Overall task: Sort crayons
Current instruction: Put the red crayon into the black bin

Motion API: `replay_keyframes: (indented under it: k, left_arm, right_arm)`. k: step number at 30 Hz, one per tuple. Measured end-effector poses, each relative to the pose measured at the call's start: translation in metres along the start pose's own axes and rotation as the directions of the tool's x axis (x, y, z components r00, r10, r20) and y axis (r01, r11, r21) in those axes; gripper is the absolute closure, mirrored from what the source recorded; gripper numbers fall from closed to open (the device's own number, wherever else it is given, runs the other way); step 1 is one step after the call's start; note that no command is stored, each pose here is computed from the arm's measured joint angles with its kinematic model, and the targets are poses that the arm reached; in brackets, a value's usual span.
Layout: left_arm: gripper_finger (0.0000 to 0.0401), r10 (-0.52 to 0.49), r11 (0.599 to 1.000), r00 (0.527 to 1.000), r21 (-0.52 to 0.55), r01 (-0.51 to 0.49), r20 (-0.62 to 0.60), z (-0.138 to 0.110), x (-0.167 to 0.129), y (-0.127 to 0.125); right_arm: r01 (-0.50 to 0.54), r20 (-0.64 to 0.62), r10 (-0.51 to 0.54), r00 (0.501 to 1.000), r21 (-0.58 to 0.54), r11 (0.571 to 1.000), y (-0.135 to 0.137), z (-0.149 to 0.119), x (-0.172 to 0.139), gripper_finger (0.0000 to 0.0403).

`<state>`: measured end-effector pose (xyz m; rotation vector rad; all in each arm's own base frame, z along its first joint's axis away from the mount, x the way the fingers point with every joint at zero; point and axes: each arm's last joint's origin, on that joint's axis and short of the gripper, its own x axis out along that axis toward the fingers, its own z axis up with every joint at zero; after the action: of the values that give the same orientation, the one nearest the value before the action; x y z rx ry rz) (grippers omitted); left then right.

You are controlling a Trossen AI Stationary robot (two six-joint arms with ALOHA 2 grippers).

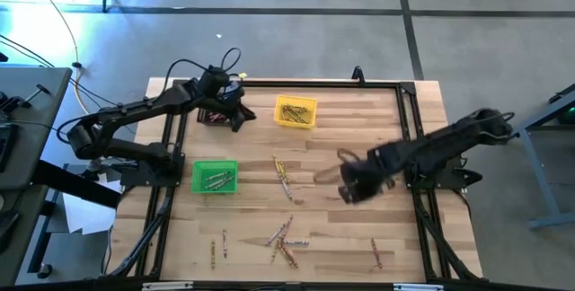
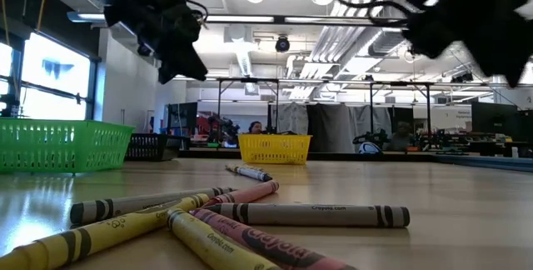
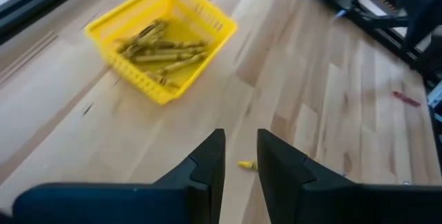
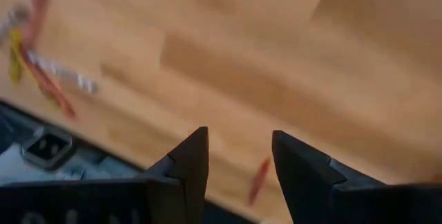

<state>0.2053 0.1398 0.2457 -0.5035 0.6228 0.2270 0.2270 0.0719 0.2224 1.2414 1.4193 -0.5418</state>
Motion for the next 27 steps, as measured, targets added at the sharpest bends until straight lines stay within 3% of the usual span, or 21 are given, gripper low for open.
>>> replay_keyframes:
  k: [7, 13, 18, 23, 27]
  left_arm:
    - [0.0332, -0.008, 1.0, 0.999, 0.013, 0.007, 0.034, 0.003, 0.002, -0.004]
    - [0.0332, -0.002, 1.0, 0.999, -0.024, 0.003, 0.036, 0.004, 0.002, -0.004]
    - [0.0332, -0.003, 0.996, 0.999, -0.092, 0.006, 0.039, 0.004, 0.002, -0.004]
    - [0.0332, -0.015, 0.993, 0.999, -0.117, 0.02, 0.044, 0.004, 0.003, -0.008]
    - [0.0332, -0.033, 0.994, 0.998, -0.102, 0.038, 0.046, 0.005, 0.005, -0.013]
  right_arm:
    - [-0.031, -0.152, 0.054, 0.987, 0.149, 0.988, -0.011, -0.061, 0.048, 0.0258]
    - [-0.018, -0.226, 0.07, 0.972, 0.222, 0.975, -0.031, -0.098, 0.073, 0.0258]
    - [0.044, -0.247, 0.016, 0.969, 0.235, 0.971, -0.042, -0.115, 0.084, 0.0258]
    - [-0.034, -0.211, 0.082, 0.974, 0.222, 0.974, -0.034, -0.118, 0.099, 0.0259]
    - [-0.013, -0.227, 0.057, 0.972, 0.188, 0.982, -0.032, -0.117, 0.117, 0.0259]
